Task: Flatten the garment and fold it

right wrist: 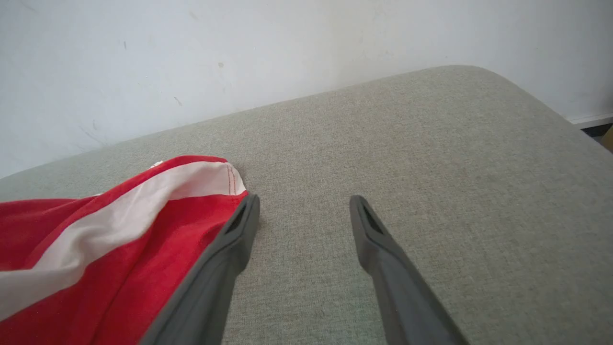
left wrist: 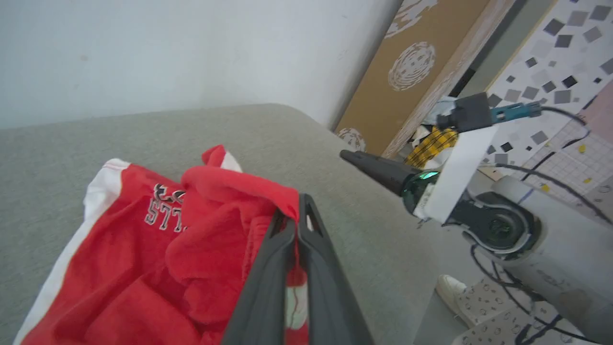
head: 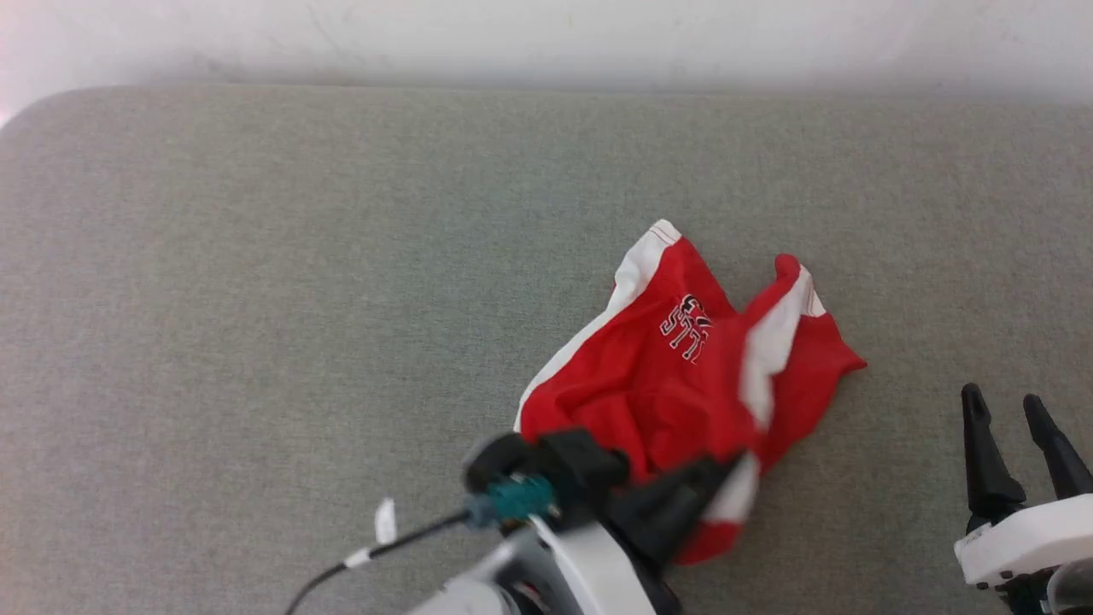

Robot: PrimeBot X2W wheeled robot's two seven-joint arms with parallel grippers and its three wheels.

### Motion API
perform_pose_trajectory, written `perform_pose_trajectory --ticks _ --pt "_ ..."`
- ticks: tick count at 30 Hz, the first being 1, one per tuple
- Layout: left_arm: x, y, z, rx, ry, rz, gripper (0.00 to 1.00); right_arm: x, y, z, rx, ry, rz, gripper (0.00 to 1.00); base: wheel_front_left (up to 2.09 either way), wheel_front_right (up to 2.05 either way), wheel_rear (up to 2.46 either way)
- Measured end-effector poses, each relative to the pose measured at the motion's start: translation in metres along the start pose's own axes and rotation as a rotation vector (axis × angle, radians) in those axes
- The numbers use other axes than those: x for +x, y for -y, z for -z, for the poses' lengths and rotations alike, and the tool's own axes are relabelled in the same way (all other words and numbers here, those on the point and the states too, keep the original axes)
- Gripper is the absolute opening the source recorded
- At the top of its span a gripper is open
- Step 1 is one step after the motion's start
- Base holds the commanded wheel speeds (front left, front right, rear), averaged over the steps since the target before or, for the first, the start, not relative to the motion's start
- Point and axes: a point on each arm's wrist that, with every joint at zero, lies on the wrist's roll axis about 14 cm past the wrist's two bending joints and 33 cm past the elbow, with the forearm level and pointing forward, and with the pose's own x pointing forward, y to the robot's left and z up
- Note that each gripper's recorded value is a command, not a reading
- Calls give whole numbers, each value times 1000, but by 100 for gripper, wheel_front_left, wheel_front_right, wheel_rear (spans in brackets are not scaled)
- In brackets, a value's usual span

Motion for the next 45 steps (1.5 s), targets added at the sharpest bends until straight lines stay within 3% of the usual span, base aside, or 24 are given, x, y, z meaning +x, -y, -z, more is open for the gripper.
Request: perform_pose_trajectory --ticks 5,12,14,15,22,27,33,45 --pt "-13 61 7 -89 -104 204 0 1 -9 2 0 -8 -29 100 0 0 0" --pt "-38 52 91 -156 -430 171 0 8 -14 13 -3 -44 -39 100 0 0 0" --pt "-45 44 111 -177 -496 139 42 10 -14 17 -5 -60 -39 100 0 0 0" --pt "-48 41 119 -182 -527 130 98 11 -14 19 -6 -66 -39 100 0 0 0" --pt "-34 19 97 -231 -394 29 100 15 -16 20 -16 -75 -45 100 0 0 0" --pt "-37 -31 55 -187 -199 -185 100 14 -20 14 -15 -58 -56 100 0 0 0" --pt "-73 -73 68 -115 -244 -414 100 13 -23 13 -13 -55 -68 100 0 0 0" --pt "-71 -57 116 -237 -405 -404 100 14 -20 21 -12 -78 -58 100 0 0 0"
